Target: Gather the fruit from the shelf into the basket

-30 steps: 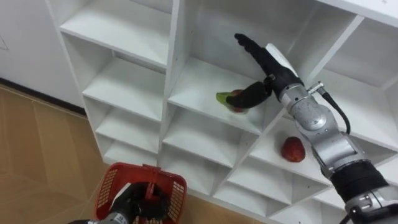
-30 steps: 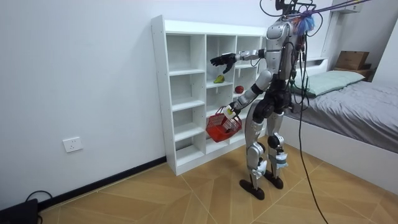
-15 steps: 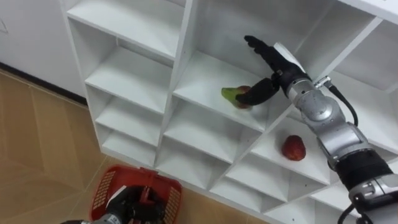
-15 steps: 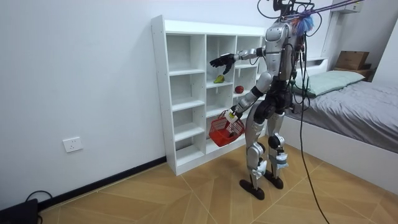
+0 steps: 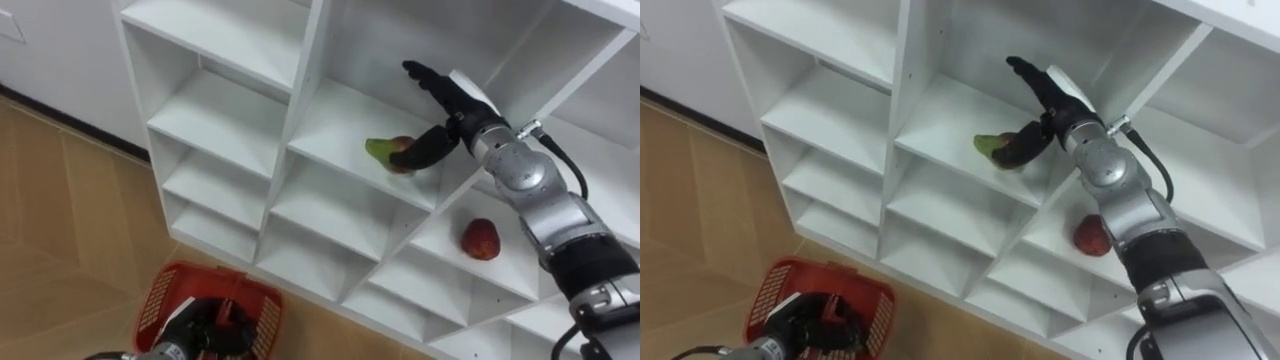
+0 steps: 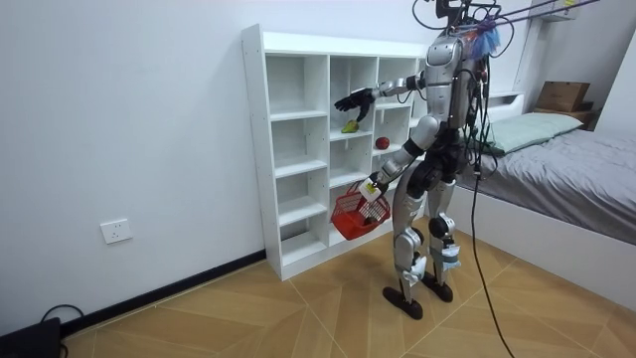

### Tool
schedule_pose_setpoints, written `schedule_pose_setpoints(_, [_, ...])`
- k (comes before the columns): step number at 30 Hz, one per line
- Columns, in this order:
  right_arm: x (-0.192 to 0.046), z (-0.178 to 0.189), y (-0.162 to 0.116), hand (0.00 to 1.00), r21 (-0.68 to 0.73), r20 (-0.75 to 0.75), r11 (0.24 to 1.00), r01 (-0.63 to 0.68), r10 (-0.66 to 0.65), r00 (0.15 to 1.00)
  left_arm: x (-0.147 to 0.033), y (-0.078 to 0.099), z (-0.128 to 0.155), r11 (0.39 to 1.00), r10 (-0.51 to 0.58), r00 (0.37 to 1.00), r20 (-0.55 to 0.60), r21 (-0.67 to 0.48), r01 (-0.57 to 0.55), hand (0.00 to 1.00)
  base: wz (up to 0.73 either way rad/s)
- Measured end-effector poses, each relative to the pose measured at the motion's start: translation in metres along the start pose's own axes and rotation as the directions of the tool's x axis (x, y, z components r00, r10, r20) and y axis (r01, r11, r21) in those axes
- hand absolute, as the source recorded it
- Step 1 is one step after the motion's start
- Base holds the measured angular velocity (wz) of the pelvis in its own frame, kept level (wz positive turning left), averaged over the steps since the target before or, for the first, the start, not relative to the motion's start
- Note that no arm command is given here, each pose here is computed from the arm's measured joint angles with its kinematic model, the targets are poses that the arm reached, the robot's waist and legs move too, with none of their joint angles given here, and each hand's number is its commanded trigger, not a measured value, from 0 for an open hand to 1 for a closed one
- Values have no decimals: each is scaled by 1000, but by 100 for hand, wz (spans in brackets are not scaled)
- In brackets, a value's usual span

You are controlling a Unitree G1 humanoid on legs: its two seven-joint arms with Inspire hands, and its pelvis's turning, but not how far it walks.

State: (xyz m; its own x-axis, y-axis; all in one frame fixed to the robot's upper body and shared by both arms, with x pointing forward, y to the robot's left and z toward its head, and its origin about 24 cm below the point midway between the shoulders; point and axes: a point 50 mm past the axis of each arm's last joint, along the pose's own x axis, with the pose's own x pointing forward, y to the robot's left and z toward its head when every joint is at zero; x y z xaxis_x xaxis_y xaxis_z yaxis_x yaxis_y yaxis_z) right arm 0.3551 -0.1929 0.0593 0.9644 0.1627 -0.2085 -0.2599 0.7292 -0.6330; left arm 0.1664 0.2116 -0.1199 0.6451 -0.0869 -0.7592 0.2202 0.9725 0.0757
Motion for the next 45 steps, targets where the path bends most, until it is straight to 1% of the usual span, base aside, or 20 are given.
schedule_pose_setpoints(10, [2,-4,-3,0,-103,-35,995,18,-21,999,1,-1,2,1000,-23,1000,0,18,23,100,4])
schedule_pose_setpoints(14, [1,-16,4,0,-141,-86,990,-19,7,996,5,-5,1,998,-43,999,-28,38,44,100,-3])
schedule_pose_setpoints(18, [4,-10,-4,0,-154,-63,988,18,-28,998,6,-4,-1,999,-40,998,-45,34,42,100,-3])
schedule_pose_setpoints(22, [5,-9,-6,0,-157,-57,987,22,-31,998,7,-4,2,998,-42,998,-41,35,43,100,-2])
schedule_pose_setpoints(24, [6,-5,-7,0,-191,-48,981,23,-33,998,8,-5,2,998,-43,998,-40,33,44,100,-4])
schedule_pose_setpoints(31, [6,-8,-8,0,-221,-58,975,27,-40,998,8,-5,3,999,-39,999,-38,35,40,100,0])
schedule_pose_setpoints(36, [5,-10,-7,0,-225,-58,974,34,-48,997,9,-9,3,997,-51,998,-39,50,53,100,0])
schedule_pose_setpoints(45, [5,-12,-7,0,-225,-61,974,40,-55,997,9,-10,3,997,-56,998,-42,58,58,100,1])
